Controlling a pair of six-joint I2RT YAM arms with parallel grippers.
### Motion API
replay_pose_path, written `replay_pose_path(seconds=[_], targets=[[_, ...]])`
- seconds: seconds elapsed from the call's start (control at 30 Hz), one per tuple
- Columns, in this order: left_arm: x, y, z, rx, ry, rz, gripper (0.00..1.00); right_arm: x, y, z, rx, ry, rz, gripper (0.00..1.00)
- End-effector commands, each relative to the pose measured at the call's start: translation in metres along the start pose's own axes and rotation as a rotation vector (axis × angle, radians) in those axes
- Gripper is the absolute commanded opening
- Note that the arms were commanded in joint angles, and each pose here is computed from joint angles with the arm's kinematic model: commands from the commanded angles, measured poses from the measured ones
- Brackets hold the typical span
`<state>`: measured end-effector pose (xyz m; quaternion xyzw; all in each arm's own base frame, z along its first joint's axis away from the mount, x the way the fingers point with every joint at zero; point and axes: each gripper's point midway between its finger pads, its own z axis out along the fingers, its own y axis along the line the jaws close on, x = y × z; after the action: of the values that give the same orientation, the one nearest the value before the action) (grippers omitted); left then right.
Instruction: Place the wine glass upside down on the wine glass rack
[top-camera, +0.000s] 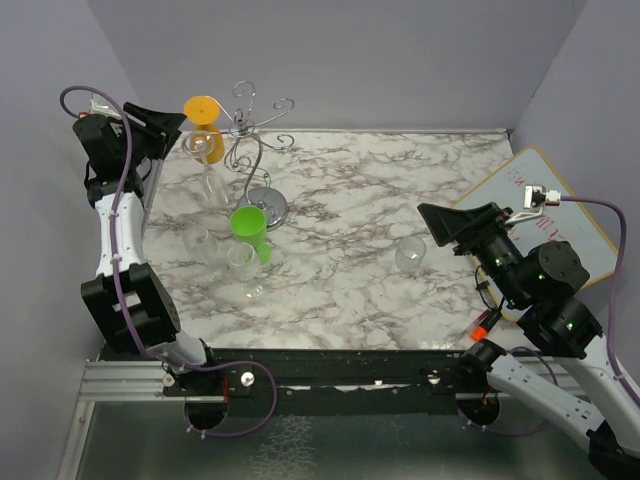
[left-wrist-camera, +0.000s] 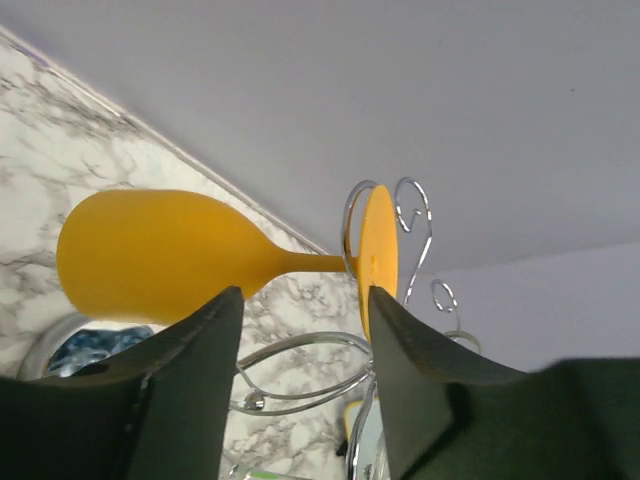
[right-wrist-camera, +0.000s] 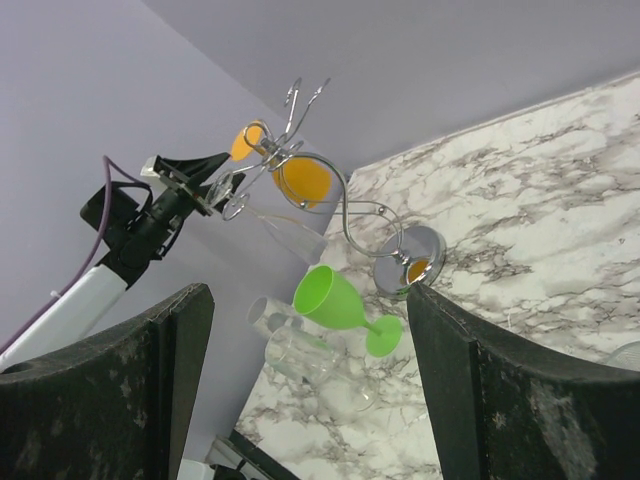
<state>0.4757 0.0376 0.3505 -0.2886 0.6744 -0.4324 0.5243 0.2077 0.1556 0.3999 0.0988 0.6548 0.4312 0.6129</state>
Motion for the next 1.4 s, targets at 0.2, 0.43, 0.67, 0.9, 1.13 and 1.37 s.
replay_pose_path(seconds=[0.2, 0.43, 0.67, 0.9, 1.13, 1.37], targets=[[-0.025, -0.011, -0.057, -0.174, -0.097, 0.261, 0.75, 0.006, -0.004, 0.0, 0.034, 0.044, -0.016, 0.83], [-0.01, -0.072, -0.1, -0.064, -0.132, 0.467, 0.8, 0.019, -0.007, 0.011, 0.044, 0.096, -0.043, 0.83], [0.057, -0.123, -0.1, 0.206, 0.127, 0.574, 0.8, 0.052, -0.013, 0.041, 0.072, 0.219, -0.063, 0.83], [0.131, -0.15, -0.104, 0.387, 0.293, 0.705, 0.84, 0.098, -0.022, 0.071, 0.064, 0.385, -0.133, 0.83], [0.176, -0.132, -0.131, 0.441, 0.372, 0.776, 0.89, 0.118, -0.035, 0.094, 0.111, 0.45, -0.179, 0.82], [0.262, -0.134, -0.185, 0.756, 0.521, 0.999, 0.99, 0.122, -0.051, 0.09, 0.162, 0.435, -0.174, 0.82]])
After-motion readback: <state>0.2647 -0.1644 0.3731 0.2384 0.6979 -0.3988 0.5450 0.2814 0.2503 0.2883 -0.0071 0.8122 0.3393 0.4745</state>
